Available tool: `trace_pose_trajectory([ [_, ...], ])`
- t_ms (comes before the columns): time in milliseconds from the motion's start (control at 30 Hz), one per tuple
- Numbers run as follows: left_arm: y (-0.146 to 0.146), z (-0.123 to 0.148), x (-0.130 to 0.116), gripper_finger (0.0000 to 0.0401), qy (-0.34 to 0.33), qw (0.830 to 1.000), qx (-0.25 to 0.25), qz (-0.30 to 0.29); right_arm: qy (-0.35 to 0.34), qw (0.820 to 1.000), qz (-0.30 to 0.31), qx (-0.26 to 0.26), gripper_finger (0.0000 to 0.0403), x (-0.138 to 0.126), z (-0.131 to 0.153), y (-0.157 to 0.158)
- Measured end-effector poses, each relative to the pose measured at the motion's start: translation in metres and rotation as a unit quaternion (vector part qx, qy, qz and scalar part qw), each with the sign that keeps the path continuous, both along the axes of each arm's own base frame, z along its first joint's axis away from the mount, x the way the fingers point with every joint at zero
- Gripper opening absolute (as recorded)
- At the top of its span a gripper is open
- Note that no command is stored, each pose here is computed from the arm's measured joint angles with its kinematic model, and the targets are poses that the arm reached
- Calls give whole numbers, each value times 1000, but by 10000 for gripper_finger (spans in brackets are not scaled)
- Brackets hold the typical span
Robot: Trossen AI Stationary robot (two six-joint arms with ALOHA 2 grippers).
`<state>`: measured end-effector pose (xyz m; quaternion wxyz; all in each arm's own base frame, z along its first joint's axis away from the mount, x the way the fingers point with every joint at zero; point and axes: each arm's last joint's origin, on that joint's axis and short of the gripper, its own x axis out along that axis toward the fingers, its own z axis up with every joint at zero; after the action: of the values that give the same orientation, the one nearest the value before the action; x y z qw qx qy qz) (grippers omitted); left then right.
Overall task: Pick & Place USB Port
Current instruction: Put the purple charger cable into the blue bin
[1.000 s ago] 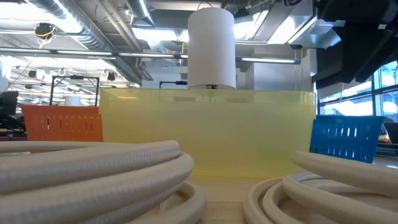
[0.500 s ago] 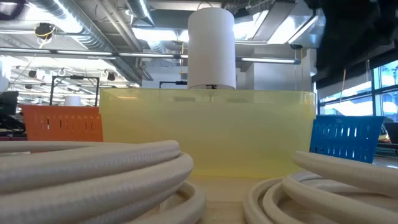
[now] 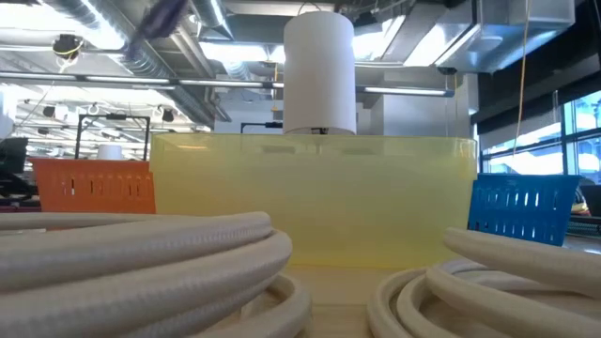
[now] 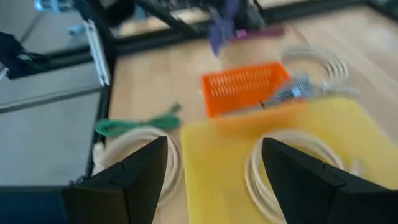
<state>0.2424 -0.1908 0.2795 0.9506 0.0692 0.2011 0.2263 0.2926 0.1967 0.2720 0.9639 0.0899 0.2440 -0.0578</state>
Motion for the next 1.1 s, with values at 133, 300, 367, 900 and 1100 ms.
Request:
trace_pose_trajectory([
  [133,12,15,30,2,4,997,18,-77,-24,1000,15,-11,263,3,5,2],
  [300,35,24,58,2,-26,988,7,-153,-48,998,19,-28,263,5,9,3],
  [367,43,20,64,2,-44,983,1,-179,-57,997,26,-37,263,6,12,4],
  [900,58,1,70,2,-149,940,-59,-303,-129,988,27,-86,263,3,40,-2],
  [1100,64,4,73,3,-166,930,-67,-320,-130,987,18,-88,238,7,40,-8],
])
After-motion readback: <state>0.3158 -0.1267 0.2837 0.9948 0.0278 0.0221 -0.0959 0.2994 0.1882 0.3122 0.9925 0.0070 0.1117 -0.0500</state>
